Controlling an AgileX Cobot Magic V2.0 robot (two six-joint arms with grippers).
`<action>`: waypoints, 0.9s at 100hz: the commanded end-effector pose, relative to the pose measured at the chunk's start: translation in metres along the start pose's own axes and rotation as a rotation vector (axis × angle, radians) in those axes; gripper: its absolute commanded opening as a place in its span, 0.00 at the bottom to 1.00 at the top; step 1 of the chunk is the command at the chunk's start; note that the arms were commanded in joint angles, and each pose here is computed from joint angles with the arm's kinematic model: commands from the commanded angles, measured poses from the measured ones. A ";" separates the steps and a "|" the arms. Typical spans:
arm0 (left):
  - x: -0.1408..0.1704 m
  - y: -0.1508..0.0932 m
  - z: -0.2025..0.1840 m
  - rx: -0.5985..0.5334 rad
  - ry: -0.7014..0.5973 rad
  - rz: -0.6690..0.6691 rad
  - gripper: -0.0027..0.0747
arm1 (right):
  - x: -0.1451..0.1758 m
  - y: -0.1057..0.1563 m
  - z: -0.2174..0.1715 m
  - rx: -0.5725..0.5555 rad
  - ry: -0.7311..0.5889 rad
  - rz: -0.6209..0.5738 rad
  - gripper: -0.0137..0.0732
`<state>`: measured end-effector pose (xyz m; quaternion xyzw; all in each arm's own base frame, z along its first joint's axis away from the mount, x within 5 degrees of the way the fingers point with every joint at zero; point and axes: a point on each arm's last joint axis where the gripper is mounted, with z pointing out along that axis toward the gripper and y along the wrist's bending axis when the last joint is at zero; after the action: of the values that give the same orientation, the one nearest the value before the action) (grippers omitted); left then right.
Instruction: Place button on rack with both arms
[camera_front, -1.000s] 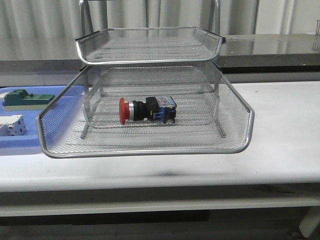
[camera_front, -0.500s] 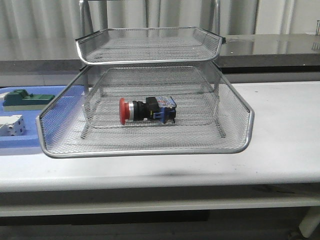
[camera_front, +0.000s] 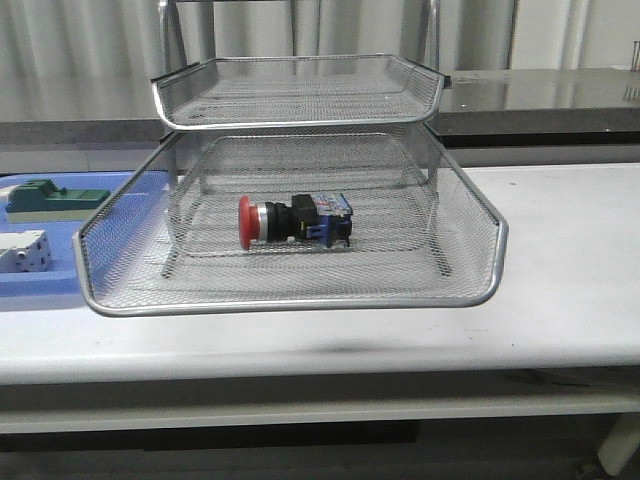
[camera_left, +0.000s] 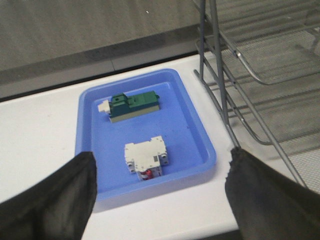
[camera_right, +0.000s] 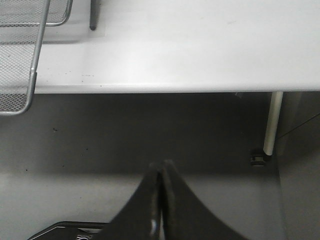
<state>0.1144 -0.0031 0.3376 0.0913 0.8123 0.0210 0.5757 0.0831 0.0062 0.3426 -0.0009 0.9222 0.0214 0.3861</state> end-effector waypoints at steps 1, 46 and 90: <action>-0.002 0.004 -0.008 -0.085 -0.172 -0.025 0.70 | -0.011 -0.001 -0.008 0.005 -0.081 -0.006 0.08; 0.022 0.002 -0.015 -0.149 -0.339 -0.091 0.70 | -0.011 -0.001 -0.008 0.005 -0.081 -0.006 0.08; 0.022 0.001 -0.015 -0.138 -0.335 -0.109 0.57 | -0.011 -0.001 -0.008 0.005 -0.081 -0.006 0.08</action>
<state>0.0934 0.0009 0.3079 0.0226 0.7338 0.0259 0.6785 0.0831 0.0062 0.3426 -0.0009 0.9222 0.0214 0.3861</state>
